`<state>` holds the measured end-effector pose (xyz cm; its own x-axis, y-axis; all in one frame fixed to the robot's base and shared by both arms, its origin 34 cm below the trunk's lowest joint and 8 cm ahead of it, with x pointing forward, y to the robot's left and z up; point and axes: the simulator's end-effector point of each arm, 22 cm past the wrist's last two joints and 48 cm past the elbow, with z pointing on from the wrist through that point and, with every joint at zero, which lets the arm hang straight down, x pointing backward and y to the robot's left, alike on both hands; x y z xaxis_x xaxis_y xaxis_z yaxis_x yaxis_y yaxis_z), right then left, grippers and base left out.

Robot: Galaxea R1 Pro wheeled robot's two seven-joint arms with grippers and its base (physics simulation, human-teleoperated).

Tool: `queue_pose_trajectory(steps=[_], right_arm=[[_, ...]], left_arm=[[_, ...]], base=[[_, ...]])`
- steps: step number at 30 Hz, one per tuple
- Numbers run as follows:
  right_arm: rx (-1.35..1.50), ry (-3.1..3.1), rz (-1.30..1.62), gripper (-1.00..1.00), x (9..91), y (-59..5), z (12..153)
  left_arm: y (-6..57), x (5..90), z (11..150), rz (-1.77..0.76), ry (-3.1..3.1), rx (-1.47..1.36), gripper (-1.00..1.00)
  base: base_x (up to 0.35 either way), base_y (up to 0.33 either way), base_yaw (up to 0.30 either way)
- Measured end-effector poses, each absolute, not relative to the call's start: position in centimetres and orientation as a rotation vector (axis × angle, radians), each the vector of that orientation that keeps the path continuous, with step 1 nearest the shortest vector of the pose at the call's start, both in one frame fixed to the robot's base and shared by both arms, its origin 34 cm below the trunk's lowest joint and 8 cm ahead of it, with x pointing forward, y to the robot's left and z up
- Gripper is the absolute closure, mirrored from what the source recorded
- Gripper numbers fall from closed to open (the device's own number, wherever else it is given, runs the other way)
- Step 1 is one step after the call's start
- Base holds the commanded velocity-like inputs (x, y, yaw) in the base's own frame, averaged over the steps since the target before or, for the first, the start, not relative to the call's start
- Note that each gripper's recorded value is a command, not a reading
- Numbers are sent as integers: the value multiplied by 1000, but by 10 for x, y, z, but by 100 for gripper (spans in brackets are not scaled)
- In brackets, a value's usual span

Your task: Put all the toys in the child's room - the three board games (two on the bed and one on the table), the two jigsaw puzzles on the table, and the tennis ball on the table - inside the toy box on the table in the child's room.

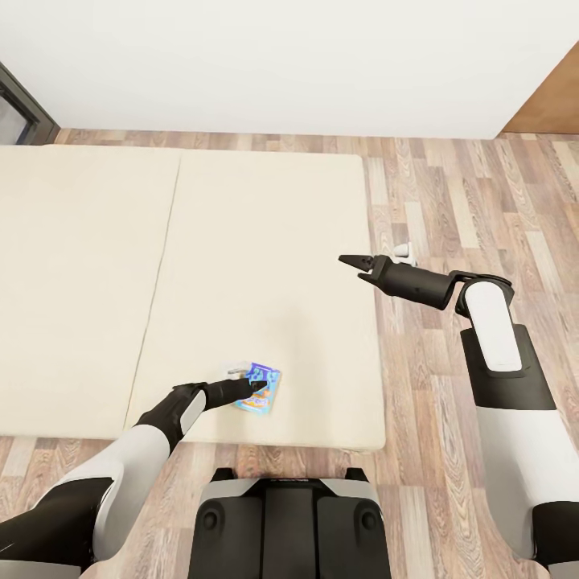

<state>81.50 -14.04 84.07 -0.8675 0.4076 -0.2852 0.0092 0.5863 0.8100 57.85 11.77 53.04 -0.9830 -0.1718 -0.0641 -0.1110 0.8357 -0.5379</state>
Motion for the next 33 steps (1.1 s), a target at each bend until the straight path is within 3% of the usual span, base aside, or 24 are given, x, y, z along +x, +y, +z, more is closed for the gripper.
queue_pose_trajectory(steps=[33], right_arm=[[321,2358,1206,-100,818,-140,853]], left_arm=[[117,586,539,-845,2886,-216,-100]], base=[[-8,-10,0]])
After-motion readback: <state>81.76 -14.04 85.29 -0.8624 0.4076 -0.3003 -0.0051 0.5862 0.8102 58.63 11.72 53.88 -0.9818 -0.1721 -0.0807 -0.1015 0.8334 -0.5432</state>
